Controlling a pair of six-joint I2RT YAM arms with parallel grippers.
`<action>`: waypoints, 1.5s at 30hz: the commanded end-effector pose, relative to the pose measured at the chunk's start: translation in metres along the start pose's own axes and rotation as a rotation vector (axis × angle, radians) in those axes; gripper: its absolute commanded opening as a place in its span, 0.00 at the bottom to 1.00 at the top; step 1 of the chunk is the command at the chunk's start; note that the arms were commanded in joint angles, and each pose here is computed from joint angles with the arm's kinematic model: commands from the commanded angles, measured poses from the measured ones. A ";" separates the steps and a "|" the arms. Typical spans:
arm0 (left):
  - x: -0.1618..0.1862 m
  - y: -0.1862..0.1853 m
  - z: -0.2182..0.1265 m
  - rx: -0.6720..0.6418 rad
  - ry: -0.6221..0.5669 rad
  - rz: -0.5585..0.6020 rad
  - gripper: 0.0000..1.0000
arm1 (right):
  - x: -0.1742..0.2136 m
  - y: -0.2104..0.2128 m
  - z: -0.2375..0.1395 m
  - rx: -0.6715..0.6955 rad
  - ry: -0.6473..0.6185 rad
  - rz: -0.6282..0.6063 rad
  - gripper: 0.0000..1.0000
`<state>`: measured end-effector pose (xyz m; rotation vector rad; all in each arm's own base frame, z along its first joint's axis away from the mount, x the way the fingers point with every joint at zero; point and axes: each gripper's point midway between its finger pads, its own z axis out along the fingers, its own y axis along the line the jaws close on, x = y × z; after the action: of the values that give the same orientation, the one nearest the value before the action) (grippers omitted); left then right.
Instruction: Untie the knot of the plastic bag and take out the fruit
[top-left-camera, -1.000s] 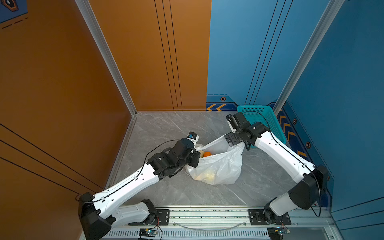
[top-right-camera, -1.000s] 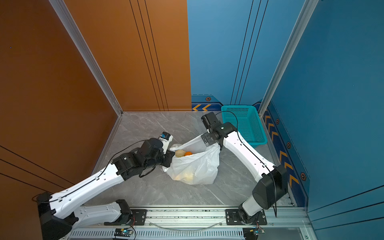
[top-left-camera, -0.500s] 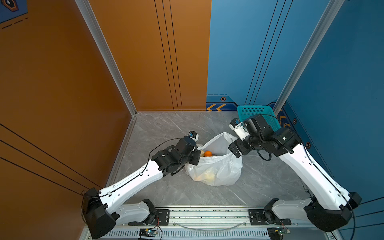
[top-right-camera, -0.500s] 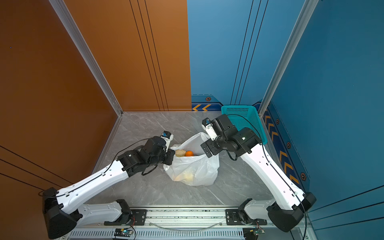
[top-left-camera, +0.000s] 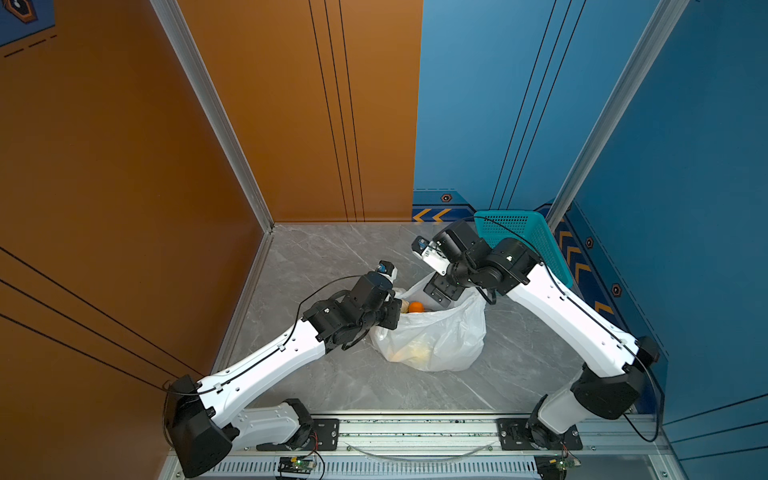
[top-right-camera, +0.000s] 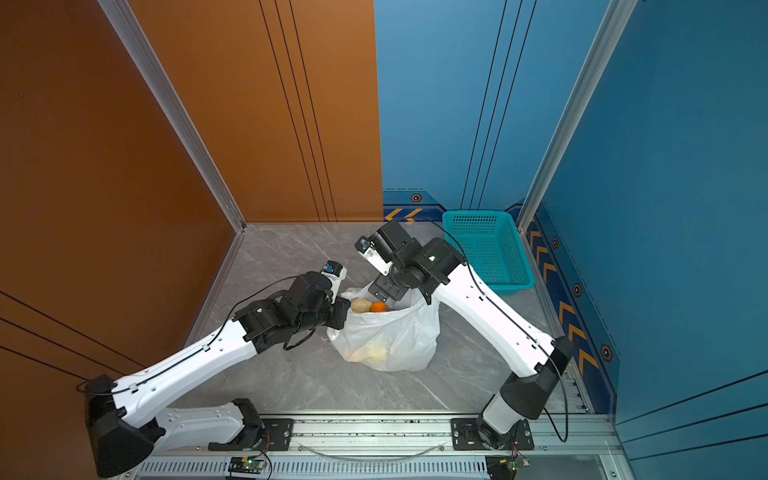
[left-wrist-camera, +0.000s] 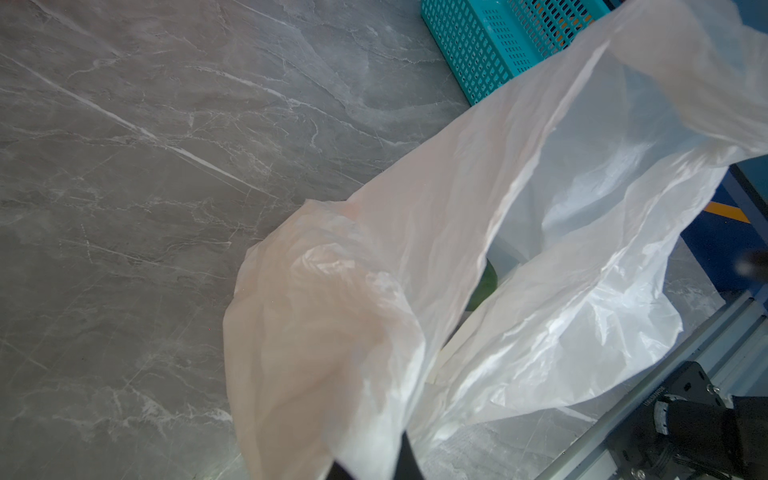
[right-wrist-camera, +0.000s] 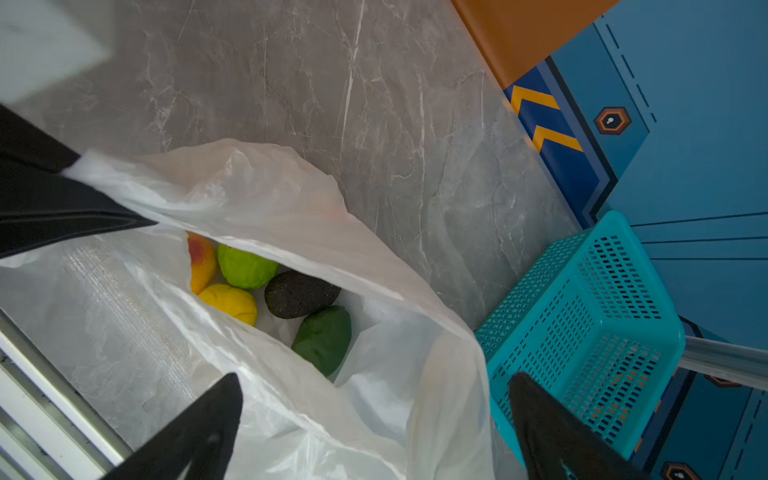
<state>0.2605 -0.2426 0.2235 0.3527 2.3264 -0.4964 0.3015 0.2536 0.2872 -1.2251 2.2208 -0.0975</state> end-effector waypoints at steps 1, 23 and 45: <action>-0.008 -0.002 -0.011 0.020 -0.027 -0.012 0.00 | -0.007 -0.005 0.015 0.014 -0.003 -0.091 1.00; -0.020 0.009 -0.031 -0.010 -0.124 -0.051 0.98 | -0.014 0.006 0.040 -0.084 -0.102 -0.081 0.00; 0.036 0.078 0.002 -0.360 -0.009 -0.034 0.98 | -0.006 -0.034 -0.002 -0.085 -0.208 0.118 0.00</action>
<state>0.2754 -0.1975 0.2024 0.1733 2.3008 -0.2264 0.3319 0.2434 0.2896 -1.1477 2.1441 0.1180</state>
